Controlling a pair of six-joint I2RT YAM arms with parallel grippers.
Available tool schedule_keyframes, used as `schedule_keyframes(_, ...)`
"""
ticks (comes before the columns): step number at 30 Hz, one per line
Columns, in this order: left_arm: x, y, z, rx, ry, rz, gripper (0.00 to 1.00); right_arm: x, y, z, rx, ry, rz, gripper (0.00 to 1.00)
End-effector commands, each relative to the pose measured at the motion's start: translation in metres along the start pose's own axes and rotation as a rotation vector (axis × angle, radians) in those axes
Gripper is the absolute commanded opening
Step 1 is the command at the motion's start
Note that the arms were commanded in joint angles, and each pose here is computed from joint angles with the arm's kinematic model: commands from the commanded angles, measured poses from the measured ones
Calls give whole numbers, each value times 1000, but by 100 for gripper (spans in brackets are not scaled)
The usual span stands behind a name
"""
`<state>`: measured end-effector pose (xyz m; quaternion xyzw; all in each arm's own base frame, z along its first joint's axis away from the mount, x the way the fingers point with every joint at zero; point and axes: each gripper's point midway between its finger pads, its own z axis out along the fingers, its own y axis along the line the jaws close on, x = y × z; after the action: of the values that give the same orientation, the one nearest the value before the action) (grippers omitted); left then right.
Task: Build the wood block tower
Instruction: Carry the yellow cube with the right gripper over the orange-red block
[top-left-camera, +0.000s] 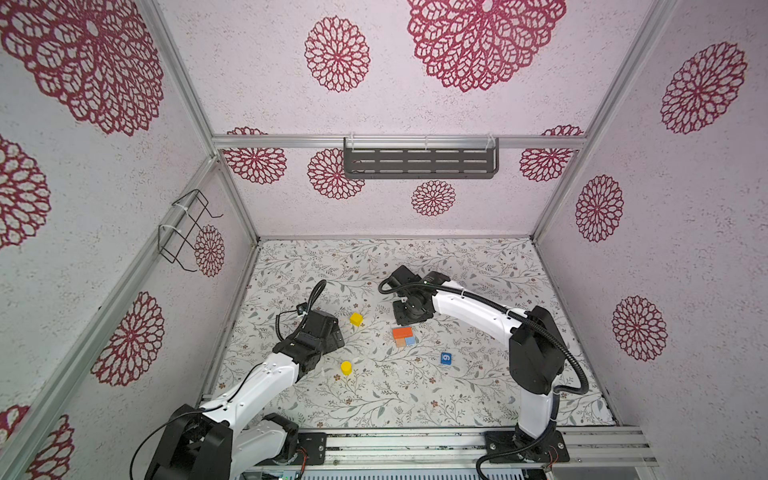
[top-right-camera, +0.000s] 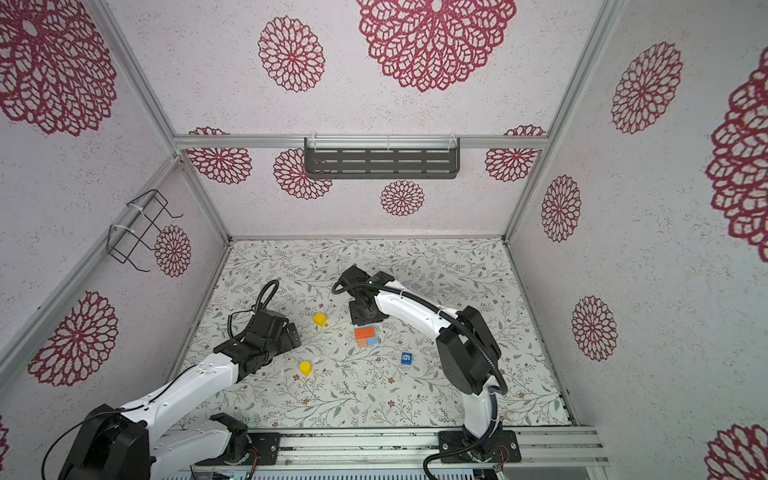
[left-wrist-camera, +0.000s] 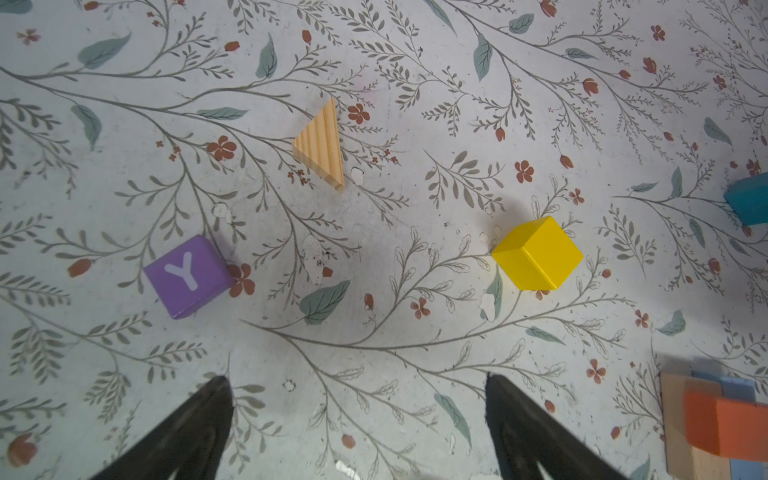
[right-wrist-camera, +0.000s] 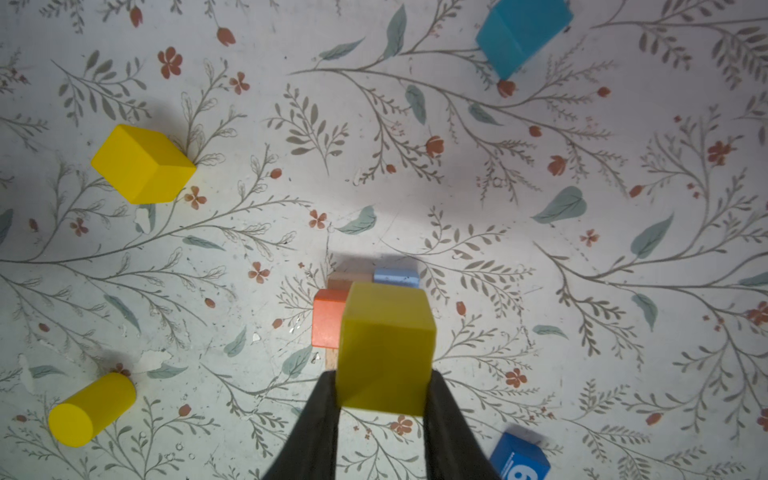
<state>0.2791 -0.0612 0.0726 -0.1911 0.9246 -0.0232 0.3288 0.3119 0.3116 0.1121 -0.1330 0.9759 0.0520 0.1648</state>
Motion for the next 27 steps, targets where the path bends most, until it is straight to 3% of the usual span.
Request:
schedule_keyframes(1,2,8,2,-27,5,-26,97,-3,9,-10,9,-20,7,24)
schedule_keyframes(10,1,10,2,-25,6,-40,97,11,25,1,26,4,-24,23)
schedule_keyframes(27,4,8,6,-20,27,-44,97,23,16,14,82,29,-9,23)
